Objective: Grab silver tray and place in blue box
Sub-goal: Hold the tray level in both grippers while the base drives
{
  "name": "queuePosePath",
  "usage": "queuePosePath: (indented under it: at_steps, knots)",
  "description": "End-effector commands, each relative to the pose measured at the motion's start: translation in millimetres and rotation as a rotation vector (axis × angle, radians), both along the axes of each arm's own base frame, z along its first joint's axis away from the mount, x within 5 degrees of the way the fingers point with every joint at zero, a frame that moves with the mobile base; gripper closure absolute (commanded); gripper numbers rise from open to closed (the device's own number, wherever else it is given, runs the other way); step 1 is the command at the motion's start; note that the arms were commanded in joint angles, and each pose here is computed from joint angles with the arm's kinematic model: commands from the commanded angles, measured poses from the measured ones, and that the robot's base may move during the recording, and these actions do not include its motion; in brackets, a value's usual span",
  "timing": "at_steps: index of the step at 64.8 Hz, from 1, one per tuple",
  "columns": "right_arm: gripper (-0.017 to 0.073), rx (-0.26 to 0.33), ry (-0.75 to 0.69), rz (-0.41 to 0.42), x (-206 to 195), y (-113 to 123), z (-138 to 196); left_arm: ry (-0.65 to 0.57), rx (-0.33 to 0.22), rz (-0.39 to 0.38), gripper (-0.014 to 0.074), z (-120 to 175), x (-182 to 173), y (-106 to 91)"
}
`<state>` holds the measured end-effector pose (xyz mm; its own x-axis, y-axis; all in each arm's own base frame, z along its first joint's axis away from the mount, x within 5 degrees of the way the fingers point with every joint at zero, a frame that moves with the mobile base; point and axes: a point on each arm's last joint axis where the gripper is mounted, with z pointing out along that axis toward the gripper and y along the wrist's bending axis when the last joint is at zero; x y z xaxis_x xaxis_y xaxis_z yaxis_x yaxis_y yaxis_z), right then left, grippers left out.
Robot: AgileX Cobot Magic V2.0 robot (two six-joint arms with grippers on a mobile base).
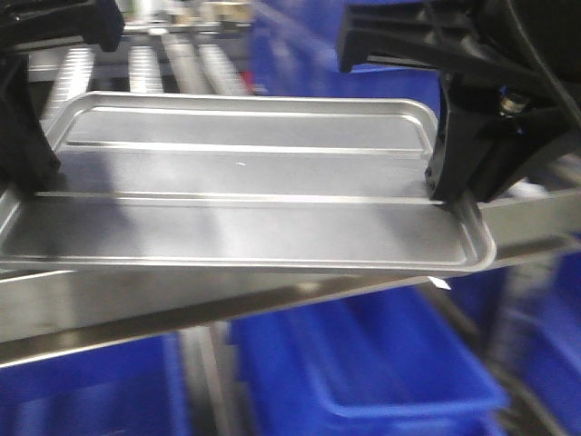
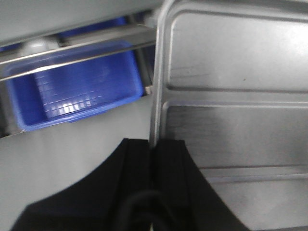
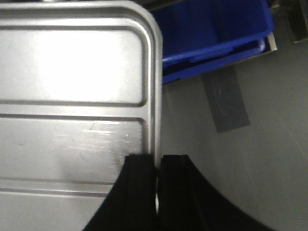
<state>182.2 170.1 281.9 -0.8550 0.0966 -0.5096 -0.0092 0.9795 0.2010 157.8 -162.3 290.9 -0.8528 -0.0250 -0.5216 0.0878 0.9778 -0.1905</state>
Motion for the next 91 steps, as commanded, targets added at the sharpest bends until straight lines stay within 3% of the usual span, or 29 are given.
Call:
queuePosePath:
  at_steps: [1, 91]
  knots:
    - [0.0507, 0.011, -0.075, 0.011, 1.5, -4.1, 16.5, -0.066, -0.030, -0.006, 0.0697, 14.9, 1.2, 1.2]
    - [0.0507, 0.010, -0.074, 0.011, 1.5, -4.2, 16.4, -0.066, -0.030, -0.006, 0.0697, 14.9, 1.2, 1.2]
